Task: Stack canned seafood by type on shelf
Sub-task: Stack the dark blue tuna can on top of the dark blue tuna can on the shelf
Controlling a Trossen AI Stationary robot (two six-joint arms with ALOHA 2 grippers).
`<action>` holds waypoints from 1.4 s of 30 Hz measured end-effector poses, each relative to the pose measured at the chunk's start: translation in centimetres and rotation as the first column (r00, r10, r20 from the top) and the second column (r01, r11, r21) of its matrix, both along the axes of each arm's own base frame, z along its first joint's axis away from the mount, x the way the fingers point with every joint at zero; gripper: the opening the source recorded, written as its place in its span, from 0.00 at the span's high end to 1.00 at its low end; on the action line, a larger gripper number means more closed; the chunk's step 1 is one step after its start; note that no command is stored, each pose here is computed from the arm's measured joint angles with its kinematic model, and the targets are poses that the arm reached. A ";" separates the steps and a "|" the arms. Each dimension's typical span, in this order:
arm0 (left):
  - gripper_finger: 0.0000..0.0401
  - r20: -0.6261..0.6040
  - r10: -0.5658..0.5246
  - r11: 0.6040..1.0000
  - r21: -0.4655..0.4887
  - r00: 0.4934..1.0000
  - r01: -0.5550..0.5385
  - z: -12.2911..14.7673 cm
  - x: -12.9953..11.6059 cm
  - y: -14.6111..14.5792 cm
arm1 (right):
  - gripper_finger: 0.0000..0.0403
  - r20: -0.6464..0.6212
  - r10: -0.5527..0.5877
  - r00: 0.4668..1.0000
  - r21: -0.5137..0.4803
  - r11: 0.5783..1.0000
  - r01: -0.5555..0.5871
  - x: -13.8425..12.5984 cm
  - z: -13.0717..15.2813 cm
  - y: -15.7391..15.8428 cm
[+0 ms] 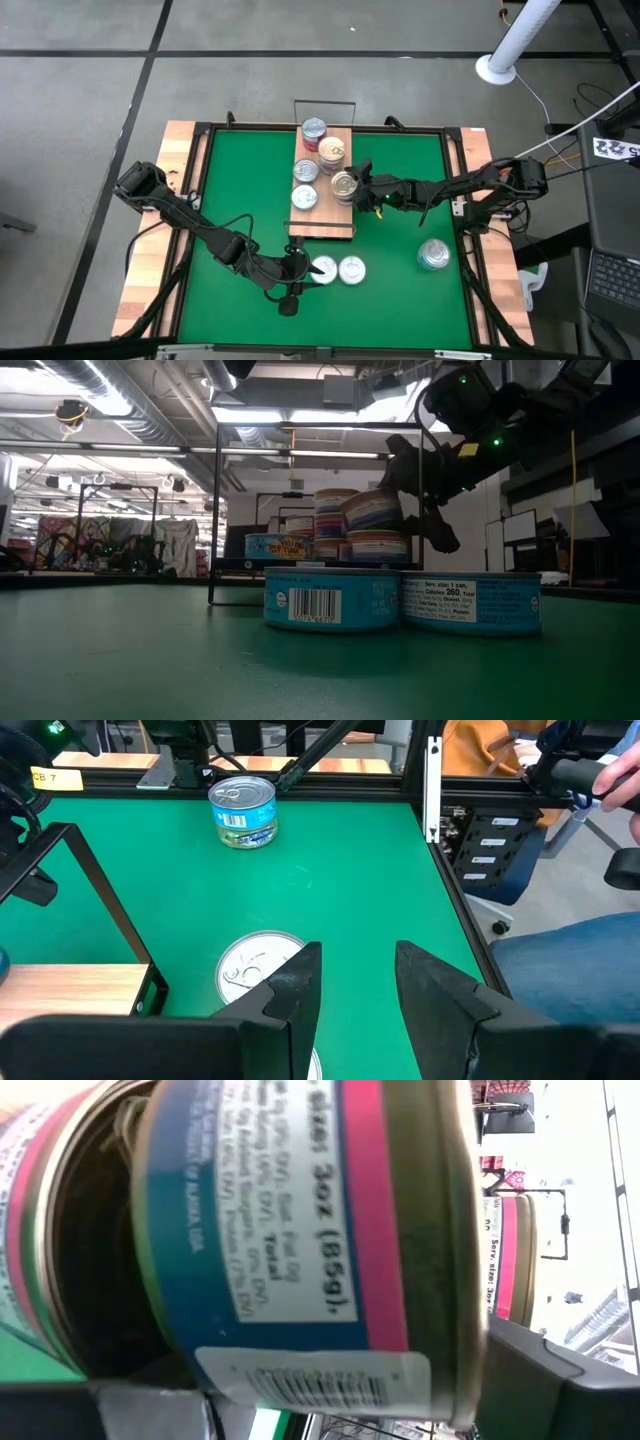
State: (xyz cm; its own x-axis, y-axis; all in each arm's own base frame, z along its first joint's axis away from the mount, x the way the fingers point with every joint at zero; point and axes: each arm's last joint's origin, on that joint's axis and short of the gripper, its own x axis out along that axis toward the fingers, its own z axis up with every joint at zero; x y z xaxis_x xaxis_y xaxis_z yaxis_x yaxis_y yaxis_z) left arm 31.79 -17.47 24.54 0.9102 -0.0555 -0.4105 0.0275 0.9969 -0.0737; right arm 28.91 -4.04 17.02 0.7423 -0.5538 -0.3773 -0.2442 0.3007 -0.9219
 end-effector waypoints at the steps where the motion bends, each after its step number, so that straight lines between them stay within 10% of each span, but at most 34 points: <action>1: 0.69 0.000 0.000 1.000 0.000 1.000 0.000 0.0 0.0 0.0 | 0.31 0.000 0.000 1.000 0.000 1.000 0.000 0.0 0.0 0.0; 42: 0.69 0.000 0.000 1.000 0.001 1.000 0.000 0.0 0.0 0.0 | 0.31 -0.090 -0.021 0.996 0.005 1.000 0.022 0.6 0.8 -0.1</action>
State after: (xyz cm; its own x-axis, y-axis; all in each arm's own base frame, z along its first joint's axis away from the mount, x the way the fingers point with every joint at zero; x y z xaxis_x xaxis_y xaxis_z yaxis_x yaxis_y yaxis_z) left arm 31.78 -17.47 24.55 0.9102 -0.0555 -0.4104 0.0278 0.9969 -0.0730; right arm 29.55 -4.16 17.78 0.6933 -0.5669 -0.4448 -0.3192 0.3118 -0.8949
